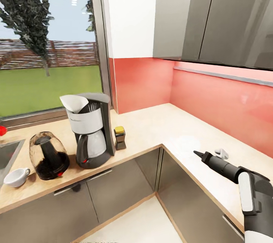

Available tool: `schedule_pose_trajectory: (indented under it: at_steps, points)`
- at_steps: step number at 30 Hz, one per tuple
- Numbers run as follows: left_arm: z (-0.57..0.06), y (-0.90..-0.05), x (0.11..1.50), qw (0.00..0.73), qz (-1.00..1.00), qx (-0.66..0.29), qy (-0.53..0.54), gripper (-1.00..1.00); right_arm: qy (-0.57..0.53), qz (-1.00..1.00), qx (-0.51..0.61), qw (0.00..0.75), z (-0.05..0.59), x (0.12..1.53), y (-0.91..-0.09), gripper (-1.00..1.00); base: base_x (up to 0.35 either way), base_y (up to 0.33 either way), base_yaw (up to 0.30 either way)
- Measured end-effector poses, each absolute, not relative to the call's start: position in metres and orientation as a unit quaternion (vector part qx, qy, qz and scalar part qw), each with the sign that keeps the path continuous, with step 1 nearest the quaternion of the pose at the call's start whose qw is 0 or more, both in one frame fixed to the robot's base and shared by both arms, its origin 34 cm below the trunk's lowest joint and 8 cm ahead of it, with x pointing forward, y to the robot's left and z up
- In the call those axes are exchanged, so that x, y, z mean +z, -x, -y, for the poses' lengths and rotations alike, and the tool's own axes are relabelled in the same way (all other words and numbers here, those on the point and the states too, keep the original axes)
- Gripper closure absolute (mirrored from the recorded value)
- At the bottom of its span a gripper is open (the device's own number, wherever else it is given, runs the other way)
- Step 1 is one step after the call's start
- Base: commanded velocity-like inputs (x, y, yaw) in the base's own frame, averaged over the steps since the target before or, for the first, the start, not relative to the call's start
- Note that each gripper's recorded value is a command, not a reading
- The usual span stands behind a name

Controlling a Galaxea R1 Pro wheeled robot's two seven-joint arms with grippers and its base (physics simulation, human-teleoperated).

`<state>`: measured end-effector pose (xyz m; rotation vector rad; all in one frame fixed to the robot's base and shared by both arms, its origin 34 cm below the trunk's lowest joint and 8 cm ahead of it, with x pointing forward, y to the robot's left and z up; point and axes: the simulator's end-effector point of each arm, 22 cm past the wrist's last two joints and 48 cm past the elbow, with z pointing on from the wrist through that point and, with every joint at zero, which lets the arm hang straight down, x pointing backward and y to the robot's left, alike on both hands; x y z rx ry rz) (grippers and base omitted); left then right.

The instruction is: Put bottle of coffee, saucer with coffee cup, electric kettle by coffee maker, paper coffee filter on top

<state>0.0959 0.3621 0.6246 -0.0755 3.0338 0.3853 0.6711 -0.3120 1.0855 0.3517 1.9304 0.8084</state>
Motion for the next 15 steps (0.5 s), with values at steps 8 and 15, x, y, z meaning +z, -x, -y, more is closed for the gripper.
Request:
schedule_pose_trajectory:
  at_steps: [8, 15]
  points:
    - [-0.362, -0.095, 0.625, 0.04, -0.991, 0.126, 0.025, -1.0, -0.188, -0.78, 0.322, 0.502, 0.349, 1.085, -0.665, 1.0, 0.001, 0.0, 0.279]
    - [-0.362, -0.095, 0.625, 0.04, -0.991, 0.126, 0.025, -1.0, -0.212, -0.771, 0.317, 0.51, 0.37, 1.085, -0.661, 1.0, 0.014, 0.0, 0.279]
